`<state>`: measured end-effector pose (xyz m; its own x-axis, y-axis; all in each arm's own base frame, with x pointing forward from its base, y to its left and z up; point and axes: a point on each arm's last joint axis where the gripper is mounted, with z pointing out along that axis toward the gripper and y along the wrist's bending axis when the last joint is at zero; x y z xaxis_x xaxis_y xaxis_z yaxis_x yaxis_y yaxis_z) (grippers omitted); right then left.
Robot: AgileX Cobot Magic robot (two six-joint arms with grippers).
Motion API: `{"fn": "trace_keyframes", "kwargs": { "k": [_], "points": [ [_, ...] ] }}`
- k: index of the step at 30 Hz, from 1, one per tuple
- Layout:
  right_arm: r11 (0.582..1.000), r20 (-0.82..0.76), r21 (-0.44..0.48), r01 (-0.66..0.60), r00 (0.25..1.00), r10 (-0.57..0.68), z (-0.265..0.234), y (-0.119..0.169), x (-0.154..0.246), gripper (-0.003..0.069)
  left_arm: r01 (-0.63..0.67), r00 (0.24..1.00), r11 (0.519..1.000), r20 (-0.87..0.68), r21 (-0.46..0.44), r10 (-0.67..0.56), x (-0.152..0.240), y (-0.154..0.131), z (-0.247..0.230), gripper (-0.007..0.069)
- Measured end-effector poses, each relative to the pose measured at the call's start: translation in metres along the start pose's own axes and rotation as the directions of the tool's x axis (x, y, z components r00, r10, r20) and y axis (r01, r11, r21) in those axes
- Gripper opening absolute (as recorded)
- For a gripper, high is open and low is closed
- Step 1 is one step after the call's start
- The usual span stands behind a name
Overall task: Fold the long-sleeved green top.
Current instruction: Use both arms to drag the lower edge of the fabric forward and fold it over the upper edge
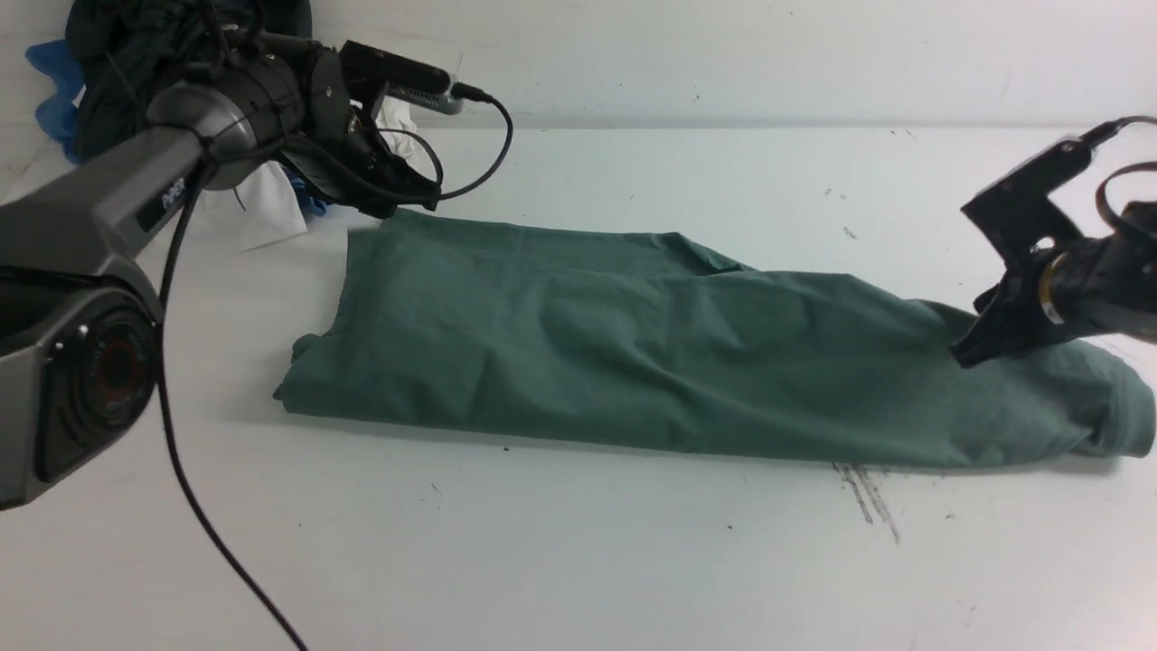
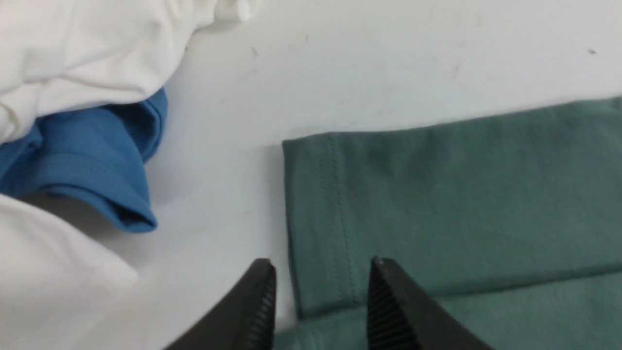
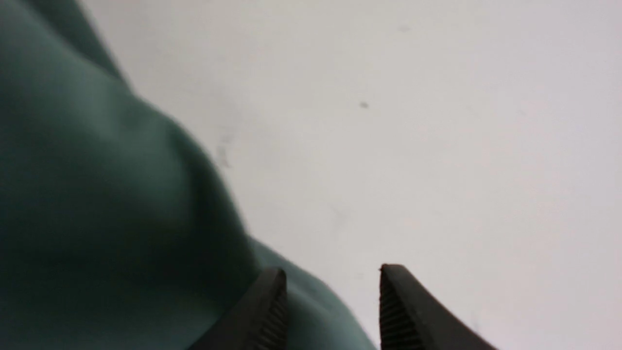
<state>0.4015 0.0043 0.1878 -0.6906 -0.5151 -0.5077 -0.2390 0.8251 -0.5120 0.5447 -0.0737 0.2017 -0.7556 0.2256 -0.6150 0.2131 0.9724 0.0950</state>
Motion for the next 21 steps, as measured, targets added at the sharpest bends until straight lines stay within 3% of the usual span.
{"fn": "trace_keyframes", "kwargs": {
  "k": [4, 7, 9, 11, 14, 16, 18, 21],
  "points": [
    [0.991, -0.091, 0.11, -0.075, 0.992, 0.085, -0.013, -0.021, -0.009, 0.0317, 0.015, 1.0, 1.0, -0.027, -0.014, -0.015, -0.014, 0.008, -0.013, 0.0379],
    [0.986, -0.135, 0.124, -0.109, 0.983, 0.125, -0.031, -0.029, -0.017, 0.0296, 0.01, 0.999, 1.0, -0.04, -0.015, -0.01, -0.023, 0.01, -0.033, 0.0382],
    [0.991, -0.16, 0.063, -0.121, 0.979, 0.129, -0.043, -0.029, -0.024, 0.0256, -0.005, 0.998, 1.0, -0.069, 0.003, 0.005, -0.026, 0.01, -0.048, 0.0368],
    [0.983, -0.201, -0.128, -0.128, 0.974, 0.1, -0.055, -0.018, -0.031, 0.0145, -0.02, 0.995, 0.996, -0.098, 0.083, 0.028, -0.027, 0.004, -0.063, 0.0314],
    [0.923, -0.194, -0.357, -0.142, 0.978, 0.075, -0.051, 0.006, -0.034, 0.0039, 0.006, 0.994, 0.977, -0.104, 0.214, 0.017, -0.026, -0.009, -0.058, 0.0251],
    [0.85, -0.167, -0.498, -0.174, 0.981, 0.102, -0.04, 0.026, -0.038, 0.0005, 0.032, 0.993, 0.955, -0.119, 0.293, 0.004, -0.021, -0.02, -0.046, 0.0206],
    [0.789, -0.118, -0.586, -0.184, 0.983, 0.142, -0.021, 0.044, -0.045, -0.001, 0.039, 0.989, 0.934, -0.146, 0.354, 0.014, -0.013, -0.033, -0.028, 0.0159],
    [0.767, -0.069, -0.607, -0.205, 0.976, 0.207, 0.007, 0.057, -0.056, -0.0013, 0.027, 0.982, 0.927, -0.182, 0.373, 0.045, -0.003, -0.046, -0.01, 0.0106]
  ]
}}
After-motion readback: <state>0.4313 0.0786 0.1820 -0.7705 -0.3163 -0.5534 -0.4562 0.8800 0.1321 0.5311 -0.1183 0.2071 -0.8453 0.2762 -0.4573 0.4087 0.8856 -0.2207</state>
